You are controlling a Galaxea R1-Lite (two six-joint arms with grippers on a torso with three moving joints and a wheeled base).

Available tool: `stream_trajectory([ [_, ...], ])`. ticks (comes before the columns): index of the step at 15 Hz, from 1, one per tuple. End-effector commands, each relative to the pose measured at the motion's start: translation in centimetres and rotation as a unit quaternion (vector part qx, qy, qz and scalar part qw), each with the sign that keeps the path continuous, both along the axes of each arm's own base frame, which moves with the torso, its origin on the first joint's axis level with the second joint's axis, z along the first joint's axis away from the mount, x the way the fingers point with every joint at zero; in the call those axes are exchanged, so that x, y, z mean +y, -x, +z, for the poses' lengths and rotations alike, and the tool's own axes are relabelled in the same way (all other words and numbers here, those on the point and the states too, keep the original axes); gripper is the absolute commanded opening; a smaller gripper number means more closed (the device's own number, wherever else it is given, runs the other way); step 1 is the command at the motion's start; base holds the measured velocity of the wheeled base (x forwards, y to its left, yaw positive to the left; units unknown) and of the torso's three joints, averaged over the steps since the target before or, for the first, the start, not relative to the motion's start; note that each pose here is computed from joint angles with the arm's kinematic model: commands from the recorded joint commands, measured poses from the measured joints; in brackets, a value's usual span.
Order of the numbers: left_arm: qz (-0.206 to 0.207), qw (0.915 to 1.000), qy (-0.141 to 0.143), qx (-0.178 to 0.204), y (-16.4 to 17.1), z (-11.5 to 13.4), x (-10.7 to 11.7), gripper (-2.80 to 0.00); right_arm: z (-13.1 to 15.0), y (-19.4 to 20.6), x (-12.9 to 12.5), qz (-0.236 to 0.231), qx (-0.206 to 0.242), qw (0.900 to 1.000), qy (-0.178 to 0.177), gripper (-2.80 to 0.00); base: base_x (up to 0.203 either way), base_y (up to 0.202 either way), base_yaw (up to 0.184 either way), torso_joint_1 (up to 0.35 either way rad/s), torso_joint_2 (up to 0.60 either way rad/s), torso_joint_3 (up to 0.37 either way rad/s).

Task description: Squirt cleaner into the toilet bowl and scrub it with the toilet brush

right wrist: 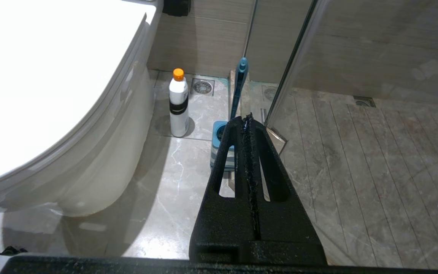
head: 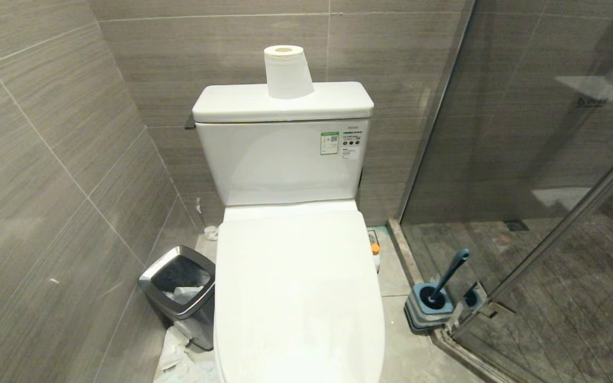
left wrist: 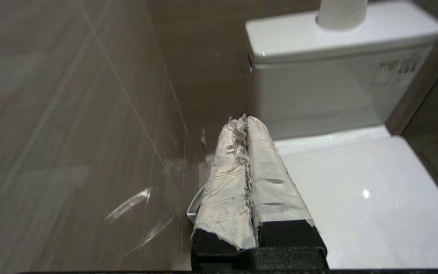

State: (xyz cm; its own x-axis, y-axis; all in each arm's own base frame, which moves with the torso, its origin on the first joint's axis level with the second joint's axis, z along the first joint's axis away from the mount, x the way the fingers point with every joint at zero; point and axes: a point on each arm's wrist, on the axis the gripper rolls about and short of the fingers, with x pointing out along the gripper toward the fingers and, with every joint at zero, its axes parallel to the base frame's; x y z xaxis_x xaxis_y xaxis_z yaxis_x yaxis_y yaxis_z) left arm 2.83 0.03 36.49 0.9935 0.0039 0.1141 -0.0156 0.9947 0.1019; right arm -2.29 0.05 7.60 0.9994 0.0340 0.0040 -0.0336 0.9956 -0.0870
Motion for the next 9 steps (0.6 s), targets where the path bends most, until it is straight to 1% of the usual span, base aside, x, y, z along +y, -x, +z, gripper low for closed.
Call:
stream_trajectory([
  [1, 0.014, 0.9964, 0.009, -0.083, 6.6, -0.8, -0.3, -2.80, 0.0, 0.0, 0.0, 0.001, 0.001, 1.000, 0.000, -2.80, 0.000, 0.000, 0.000, 0.000, 0.00, 0.000],
  [3, 0.021, 0.9927, 0.036, -0.113, 9.2, -2.2, -0.7, -2.80, 0.0, 0.0, 0.0, 0.001, 0.001, 1.000, 0.000, -2.80, 0.000, 0.000, 0.000, 0.000, 0.00, 0.000],
  [5, 0.012, 0.9908, 0.046, -0.127, 11.2, -4.3, -0.8, -2.80, 0.0, 0.0, 0.0, 0.001, 0.001, 1.000, 0.000, -2.80, 0.000, 0.000, 0.000, 0.000, 0.00, 0.000],
  [7, -0.010, 0.9901, 0.044, -0.133, 12.3, -6.1, -0.8, -2.80, 0.0, 0.0, 0.0, 0.001, 0.001, 1.000, 0.000, -2.80, 0.000, 0.000, 0.000, 0.000, 0.00, 0.000],
  [9, -0.028, 0.9903, 0.030, -0.133, 13.1, -8.1, -0.5, -2.80, 0.0, 0.0, 0.0, 0.001, 0.001, 1.000, 0.000, -2.80, 0.000, 0.000, 0.000, 0.000, 0.00, 0.000],
])
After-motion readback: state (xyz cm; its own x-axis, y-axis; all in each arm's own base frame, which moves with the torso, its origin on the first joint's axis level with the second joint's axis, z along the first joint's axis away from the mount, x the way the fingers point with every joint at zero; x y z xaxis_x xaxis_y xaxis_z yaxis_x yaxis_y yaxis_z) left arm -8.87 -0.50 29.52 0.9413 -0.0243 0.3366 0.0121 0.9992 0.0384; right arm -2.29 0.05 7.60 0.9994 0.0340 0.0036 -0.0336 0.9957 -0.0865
